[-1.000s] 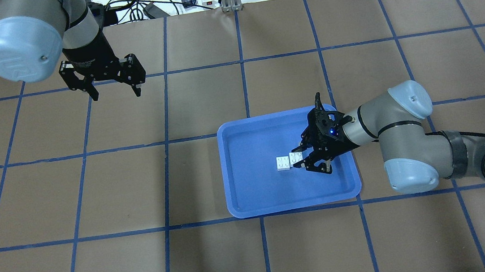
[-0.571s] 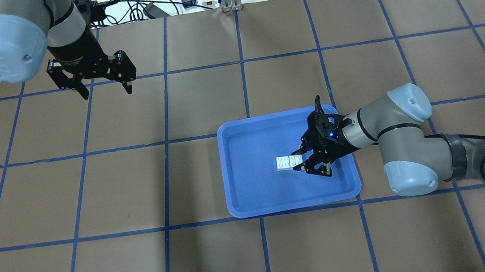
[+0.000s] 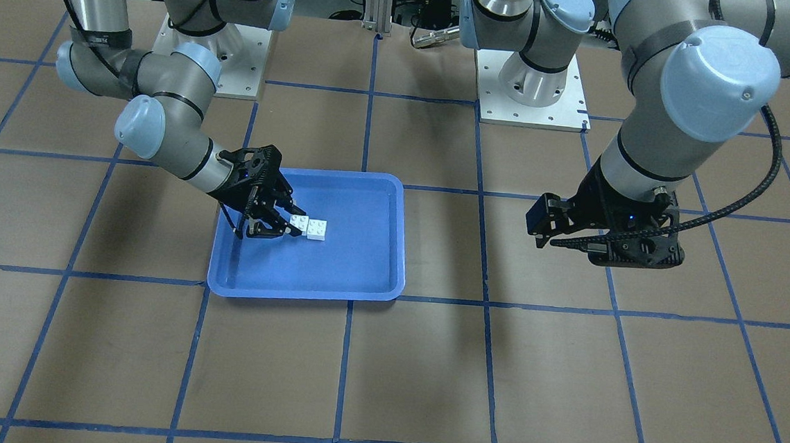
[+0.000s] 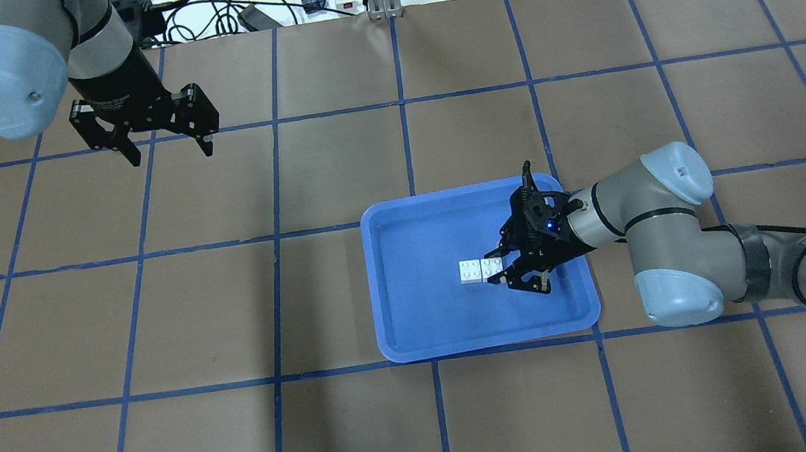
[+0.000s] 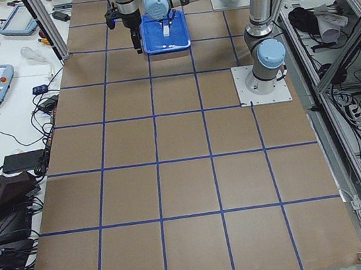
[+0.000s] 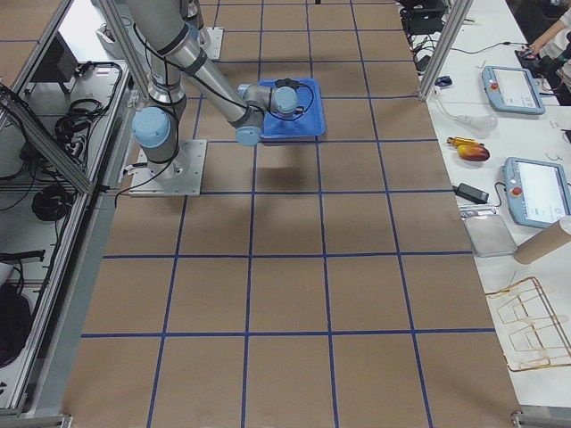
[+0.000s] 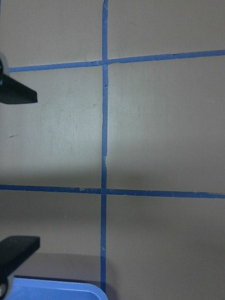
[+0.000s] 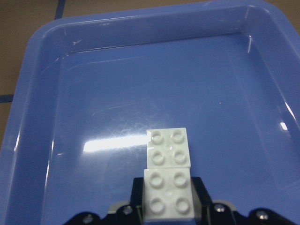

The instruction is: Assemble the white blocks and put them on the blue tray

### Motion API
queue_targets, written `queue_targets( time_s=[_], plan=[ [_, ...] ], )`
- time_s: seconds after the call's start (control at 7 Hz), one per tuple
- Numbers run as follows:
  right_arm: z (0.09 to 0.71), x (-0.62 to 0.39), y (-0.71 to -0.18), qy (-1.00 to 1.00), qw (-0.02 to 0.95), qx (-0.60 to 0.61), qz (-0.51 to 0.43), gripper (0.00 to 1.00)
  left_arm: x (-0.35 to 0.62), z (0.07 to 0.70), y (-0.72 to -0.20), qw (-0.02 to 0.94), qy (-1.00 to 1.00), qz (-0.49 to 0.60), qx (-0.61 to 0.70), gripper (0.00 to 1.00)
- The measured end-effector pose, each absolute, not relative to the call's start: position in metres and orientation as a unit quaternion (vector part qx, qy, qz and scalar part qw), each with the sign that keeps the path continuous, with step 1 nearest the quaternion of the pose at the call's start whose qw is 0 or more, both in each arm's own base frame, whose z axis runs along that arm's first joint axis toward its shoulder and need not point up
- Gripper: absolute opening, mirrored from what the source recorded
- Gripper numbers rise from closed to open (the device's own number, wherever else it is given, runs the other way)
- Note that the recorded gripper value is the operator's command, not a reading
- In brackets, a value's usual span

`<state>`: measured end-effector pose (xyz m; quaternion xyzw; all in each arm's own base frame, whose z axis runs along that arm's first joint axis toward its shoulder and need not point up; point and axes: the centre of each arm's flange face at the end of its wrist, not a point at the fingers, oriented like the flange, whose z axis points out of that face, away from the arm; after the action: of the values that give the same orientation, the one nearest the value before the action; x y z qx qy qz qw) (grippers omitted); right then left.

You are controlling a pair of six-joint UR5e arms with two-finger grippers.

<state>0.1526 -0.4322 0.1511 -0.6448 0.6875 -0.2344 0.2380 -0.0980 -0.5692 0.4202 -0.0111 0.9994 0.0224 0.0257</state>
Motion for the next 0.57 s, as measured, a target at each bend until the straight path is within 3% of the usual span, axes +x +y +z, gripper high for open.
queue_targets(
  time_s=[0.57],
  plan=[
    [0.1499,0.1527,-0.4323,0.687,0.239,-0.645,-0.235,0.0,-0.1019,0.4282,-0.5636,0.008,1.0,0.015,-0.011,1.0]
  ],
)
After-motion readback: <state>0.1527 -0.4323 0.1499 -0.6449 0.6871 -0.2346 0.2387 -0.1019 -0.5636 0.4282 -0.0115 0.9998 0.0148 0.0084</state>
